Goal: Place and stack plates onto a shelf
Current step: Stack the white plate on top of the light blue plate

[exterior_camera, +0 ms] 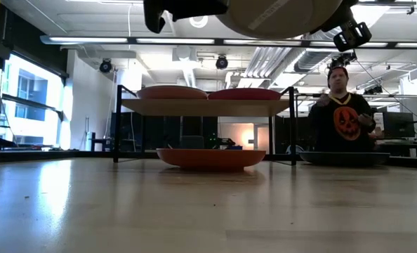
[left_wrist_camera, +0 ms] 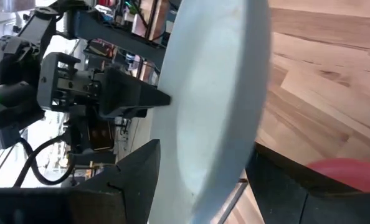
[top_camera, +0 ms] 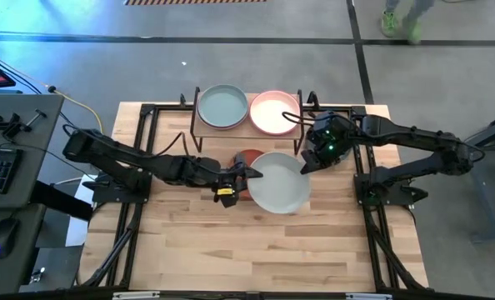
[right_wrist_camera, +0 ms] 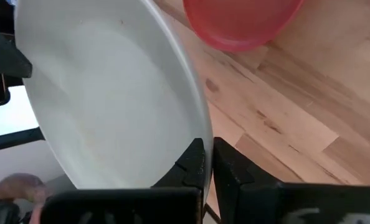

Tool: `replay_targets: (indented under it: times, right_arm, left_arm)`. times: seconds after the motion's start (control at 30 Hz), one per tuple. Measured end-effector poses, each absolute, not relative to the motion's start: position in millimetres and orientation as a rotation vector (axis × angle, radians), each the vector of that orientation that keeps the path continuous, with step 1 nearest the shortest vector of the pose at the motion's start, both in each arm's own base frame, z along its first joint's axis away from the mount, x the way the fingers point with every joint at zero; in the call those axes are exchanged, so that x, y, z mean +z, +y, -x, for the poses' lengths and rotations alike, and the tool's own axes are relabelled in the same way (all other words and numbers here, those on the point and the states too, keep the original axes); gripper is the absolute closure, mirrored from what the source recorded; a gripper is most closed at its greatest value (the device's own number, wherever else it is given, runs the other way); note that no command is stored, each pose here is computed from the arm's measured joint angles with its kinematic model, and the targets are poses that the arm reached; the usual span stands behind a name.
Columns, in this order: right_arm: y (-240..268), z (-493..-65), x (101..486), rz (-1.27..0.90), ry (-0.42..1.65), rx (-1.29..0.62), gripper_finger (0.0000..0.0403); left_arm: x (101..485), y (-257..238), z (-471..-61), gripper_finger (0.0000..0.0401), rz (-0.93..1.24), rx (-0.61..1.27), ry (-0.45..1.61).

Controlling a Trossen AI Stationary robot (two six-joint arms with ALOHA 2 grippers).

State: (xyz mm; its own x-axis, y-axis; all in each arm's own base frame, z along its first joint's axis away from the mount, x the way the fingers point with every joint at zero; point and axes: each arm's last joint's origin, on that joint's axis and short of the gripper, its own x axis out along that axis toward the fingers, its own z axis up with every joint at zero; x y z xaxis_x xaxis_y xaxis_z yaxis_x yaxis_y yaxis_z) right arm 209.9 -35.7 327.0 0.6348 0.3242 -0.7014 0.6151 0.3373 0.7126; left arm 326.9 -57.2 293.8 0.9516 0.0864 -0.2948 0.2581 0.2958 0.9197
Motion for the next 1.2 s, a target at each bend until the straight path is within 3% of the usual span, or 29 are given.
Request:
replay_targets:
  times: [0.23,0.63,0.83,1.2]
  right_arm:
    - [-35,-210,327,-1.277,0.932,-0.208,0.0403]
    - [-35,-210,329,-1.286,0.929,-0.187,0.0402]
    - [-35,-211,329,-1.285,0.926,-0.186,0.0397]
    - [-38,-199,337,-1.197,0.843,-0.230,0.0265]
  left_arm:
    - [288,-58,-332,0.0199,-1.302,-0.125,0.317]
    - [284,-59,-331,0.0365,-1.316,-0.132,0.345]
    - [282,-59,-331,0.0375,-1.320,-0.145,0.362]
    - [285,-56,-331,0.0373,-1.377,-0.068,0.399]
